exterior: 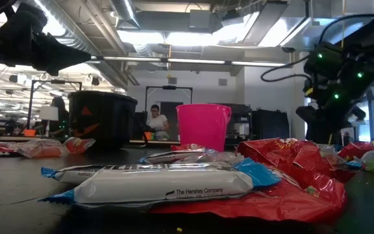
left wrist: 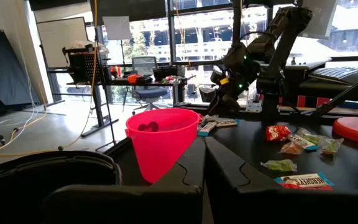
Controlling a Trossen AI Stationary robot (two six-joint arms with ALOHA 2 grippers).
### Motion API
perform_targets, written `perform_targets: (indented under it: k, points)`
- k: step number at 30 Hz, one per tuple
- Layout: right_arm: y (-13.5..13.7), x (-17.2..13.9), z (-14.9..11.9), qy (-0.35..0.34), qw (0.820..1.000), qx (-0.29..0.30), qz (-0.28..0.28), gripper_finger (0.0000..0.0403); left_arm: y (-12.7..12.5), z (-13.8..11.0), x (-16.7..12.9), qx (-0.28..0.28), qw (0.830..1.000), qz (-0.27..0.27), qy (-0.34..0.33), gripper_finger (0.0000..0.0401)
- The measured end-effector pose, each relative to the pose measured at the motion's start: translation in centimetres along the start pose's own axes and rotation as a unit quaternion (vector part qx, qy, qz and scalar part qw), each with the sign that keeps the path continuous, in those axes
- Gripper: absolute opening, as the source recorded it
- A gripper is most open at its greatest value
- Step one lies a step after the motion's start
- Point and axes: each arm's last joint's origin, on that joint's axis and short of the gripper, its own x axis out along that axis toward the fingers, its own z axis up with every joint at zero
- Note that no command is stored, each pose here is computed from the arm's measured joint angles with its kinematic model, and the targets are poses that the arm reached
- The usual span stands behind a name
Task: Organize candy in baskets
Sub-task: Put the white chocolate bar into the black bucket
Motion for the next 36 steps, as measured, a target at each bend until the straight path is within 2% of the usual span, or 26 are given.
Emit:
perform_targets:
  k: [5, 8, 13, 20, 28, 32, 36]
  points:
    - [-0.2, -1.2, 1.4, 0.033, 0.999, -0.034, -0.025, 0.02, 0.0, 0.0, 0.0, 0.0, 1.0, 0.0, 0.0, 0.0002]
    - [-0.8, -1.2, 1.4, 0.073, 0.997, -0.028, -0.023, 0.02, 0.0, 0.0, 0.0, 0.0, 1.0, 0.0, 0.0, 0.0002]
    - [-1.7, -0.4, 1.8, 0.1, 0.995, 0.009, 0.019, 0.02, 0.0, 0.0, 0.0, 0.0, 1.0, 0.0, 0.0, 0.0002]
    - [-2.8, 1.6, 1.8, 0.142, 0.99, 0.027, -0.009, 0.02, 0.0, 0.0, 0.0, 0.0, 1.0, 0.0, 0.0, 0.0002]
    - [-2.4, 4.1, 1.7, 0.169, 0.985, 0.015, -0.001, 0.0199, 0.0, 0.0, 0.0, 0.0, 1.0, 0.0, 0.0, 0.0002]
    - [-2.4, 4.2, 1.5, 0.176, 0.984, 0.013, 0.004, 0.018, 0.0, 0.0, 0.0, 0.0, 1.0, 0.0, 0.0, 0.0002]
    - [-2.5, 3.8, 1.6, 0.172, 0.985, 0.015, 0.007, 0.014, 0.0, 0.0, 0.0, 0.0, 1.0, 0.0, 0.0, 0.0002]
